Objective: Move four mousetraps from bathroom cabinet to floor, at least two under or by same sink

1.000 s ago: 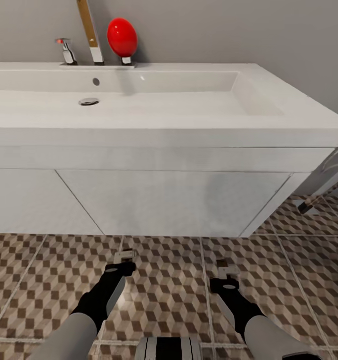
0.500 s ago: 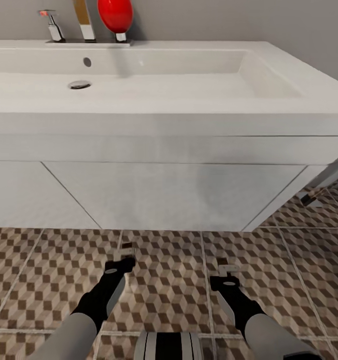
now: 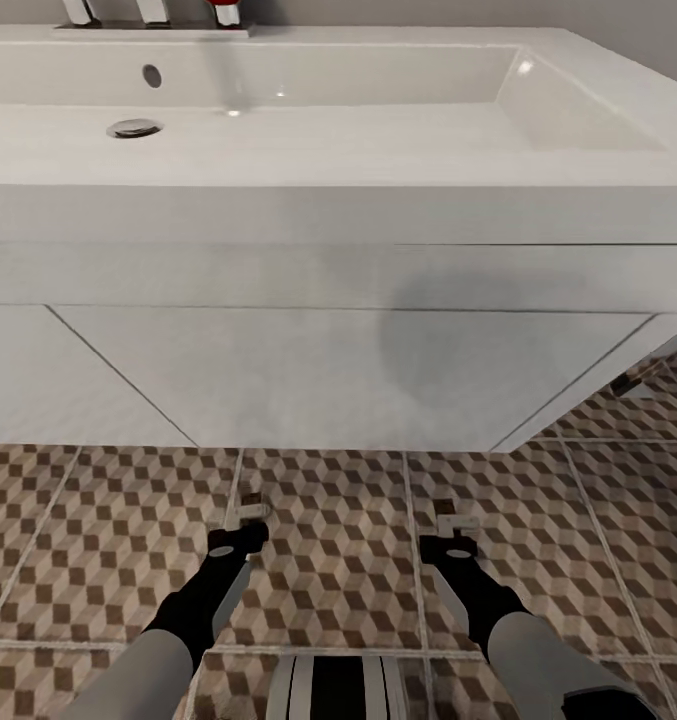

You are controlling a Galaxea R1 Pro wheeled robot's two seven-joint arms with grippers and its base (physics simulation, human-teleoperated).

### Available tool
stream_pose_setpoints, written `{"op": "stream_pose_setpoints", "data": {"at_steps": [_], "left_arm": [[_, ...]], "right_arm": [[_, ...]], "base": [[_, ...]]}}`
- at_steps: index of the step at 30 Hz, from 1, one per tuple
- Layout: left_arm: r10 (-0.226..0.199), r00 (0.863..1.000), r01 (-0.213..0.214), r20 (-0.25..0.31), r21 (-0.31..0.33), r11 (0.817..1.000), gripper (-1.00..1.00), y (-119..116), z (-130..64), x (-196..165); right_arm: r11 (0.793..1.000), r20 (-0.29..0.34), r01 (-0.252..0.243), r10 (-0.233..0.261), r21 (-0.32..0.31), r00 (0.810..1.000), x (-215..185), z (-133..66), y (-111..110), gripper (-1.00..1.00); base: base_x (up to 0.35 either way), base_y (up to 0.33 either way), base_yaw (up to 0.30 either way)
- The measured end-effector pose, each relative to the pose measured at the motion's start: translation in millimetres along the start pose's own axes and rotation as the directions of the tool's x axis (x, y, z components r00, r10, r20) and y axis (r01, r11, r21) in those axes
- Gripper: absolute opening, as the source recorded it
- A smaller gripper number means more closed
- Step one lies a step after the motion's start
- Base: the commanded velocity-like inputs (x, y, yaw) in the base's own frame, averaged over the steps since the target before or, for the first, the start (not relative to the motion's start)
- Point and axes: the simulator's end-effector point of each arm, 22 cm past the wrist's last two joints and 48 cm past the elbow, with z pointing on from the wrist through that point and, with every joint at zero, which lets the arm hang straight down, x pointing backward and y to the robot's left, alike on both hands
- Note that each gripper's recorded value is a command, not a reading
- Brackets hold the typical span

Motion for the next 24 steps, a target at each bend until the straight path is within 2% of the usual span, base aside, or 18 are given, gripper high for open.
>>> {"op": "stream_pose_setpoints", "data": {"at_steps": [14, 24], "left_arm": [[0.002, 1.000, -0.002, -0.020, -0.004, 1.000, -1.00, -0.5, 16.6, 24.4], [-0.002, 1.000, 0.002, -0.004, -0.001, 1.000, -1.00, -2.6, 15.7, 16.4]], "right_arm": [[1.000, -0.018, 0.002, -0.002, -0.006, 1.000, 20.7, 16.8, 6.4, -1.00], [0.999, -0.008, 0.033, -0.033, -0.005, 0.999, 17.5, 16.3, 8.2, -1.00]], "base": [[0.000, 0.000, 0.000], [0.000, 0.000, 0.000]]}}
